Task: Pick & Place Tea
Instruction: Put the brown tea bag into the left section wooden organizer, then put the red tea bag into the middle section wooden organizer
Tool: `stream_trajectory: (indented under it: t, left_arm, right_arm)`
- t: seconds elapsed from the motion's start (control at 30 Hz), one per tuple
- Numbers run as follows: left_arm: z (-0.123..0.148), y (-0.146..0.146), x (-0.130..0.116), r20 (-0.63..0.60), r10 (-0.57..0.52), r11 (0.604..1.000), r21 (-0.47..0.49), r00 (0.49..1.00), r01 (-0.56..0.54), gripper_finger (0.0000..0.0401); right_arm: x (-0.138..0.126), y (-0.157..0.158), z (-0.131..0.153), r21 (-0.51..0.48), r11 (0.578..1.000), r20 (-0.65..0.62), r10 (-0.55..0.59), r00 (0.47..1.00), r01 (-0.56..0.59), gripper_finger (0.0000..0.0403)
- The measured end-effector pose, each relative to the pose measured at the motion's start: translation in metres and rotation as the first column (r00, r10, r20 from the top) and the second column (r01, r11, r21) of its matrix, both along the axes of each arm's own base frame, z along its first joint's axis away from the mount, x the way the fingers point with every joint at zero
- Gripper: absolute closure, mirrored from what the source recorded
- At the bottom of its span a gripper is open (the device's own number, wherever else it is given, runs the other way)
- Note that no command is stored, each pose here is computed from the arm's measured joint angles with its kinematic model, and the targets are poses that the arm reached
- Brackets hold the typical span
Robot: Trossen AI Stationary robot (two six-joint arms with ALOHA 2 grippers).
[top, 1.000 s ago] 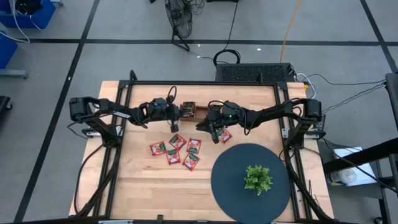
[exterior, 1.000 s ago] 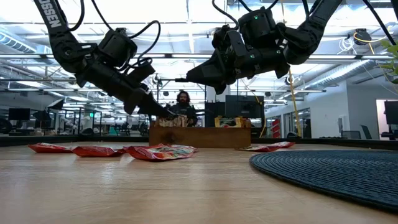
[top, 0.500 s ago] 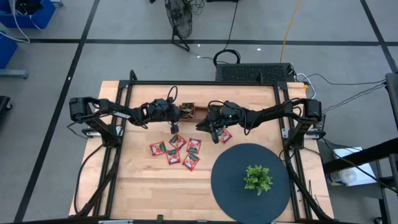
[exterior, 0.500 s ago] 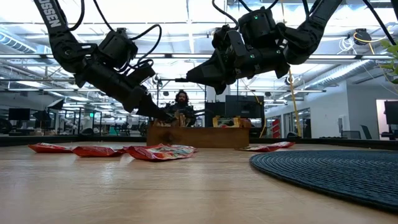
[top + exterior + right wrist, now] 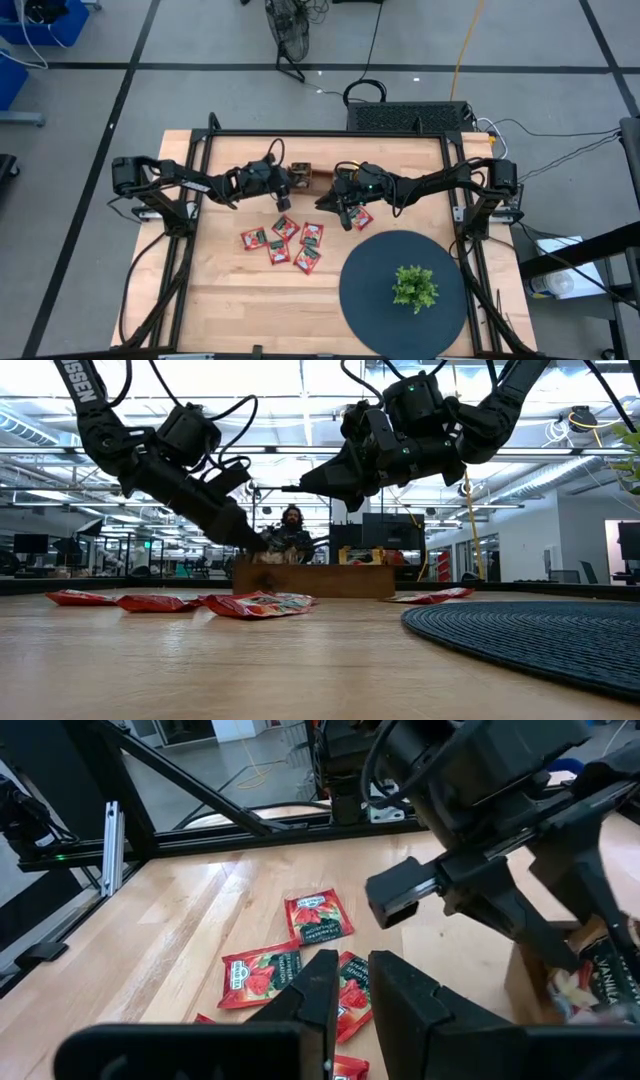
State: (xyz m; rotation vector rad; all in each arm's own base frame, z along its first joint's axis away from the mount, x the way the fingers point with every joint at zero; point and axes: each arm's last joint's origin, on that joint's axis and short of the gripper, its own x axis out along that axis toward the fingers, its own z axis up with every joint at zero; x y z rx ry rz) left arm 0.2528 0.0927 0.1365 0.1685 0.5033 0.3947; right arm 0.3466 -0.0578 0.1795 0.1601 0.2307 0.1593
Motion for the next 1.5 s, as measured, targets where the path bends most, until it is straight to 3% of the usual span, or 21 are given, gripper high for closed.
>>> stream_trajectory:
  t: [0.23, 0.47, 0.7, 0.77, 0.87, 1.0, 1.1, 1.2, 1.5]
  left_arm:
    - [0.005, -0.007, 0.005, 0.047, -0.028, 0.999, 0.023, 0.999, 0.027, 0.0232]
    - [0.012, -0.019, 0.008, 0.082, -0.072, 0.996, 0.058, 0.994, 0.067, 0.0217]
    - [0.053, -0.039, 0.001, 0.258, -0.108, 0.994, 0.061, 0.96, 0.096, 0.0222]
    - [0.067, -0.042, -0.003, 0.329, -0.1, 0.995, 0.044, 0.939, 0.091, 0.0224]
    - [0.081, -0.045, -0.01, 0.389, -0.094, 0.995, 0.018, 0.916, 0.094, 0.0222]
    - [0.09, -0.049, -0.014, 0.431, -0.125, 0.991, 0.02, 0.894, 0.129, 0.0217]
    - [0.094, -0.049, -0.014, 0.456, -0.131, 0.991, 0.027, 0.88, 0.133, 0.0221]
    - [0.093, -0.049, -0.014, 0.457, -0.129, 0.991, 0.027, 0.88, 0.131, 0.0227]
    - [0.092, -0.049, -0.014, 0.445, -0.128, 0.991, 0.023, 0.886, 0.132, 0.0242]
  right_arm:
    - [-0.003, 0.001, -0.005, 0.003, 1.0, -0.015, 0.001, 1.0, -0.001, 0.0353]
    - [-0.011, 0.002, -0.009, 0.015, 1.0, -0.038, 0.0, 0.999, 0.001, 0.0353]
    - [-0.04, 0.004, -0.002, -0.008, 1.0, -0.048, -0.019, 0.999, 0.018, 0.0353]
    - [-0.05, 0.002, 0.001, -0.077, 0.992, -0.123, -0.107, 0.987, 0.098, 0.0351]
    - [-0.064, -0.002, 0.004, -0.304, 0.934, -0.321, -0.287, 0.903, 0.189, 0.0332]
    - [-0.079, -0.015, 0.009, -0.476, 0.844, -0.505, -0.491, 0.71, 0.246, 0.0275]
    - [-0.091, -0.043, 0.016, -0.401, 0.856, -0.637, -0.517, 0.572, 0.326, 0.0233]
    - [-0.103, -0.069, 0.009, -0.308, 0.873, -0.747, -0.468, 0.473, 0.377, 0.0202]
    - [-0.104, -0.093, -0.027, -0.285, 0.93, -0.847, -0.358, 0.393, 0.232, 0.0176]
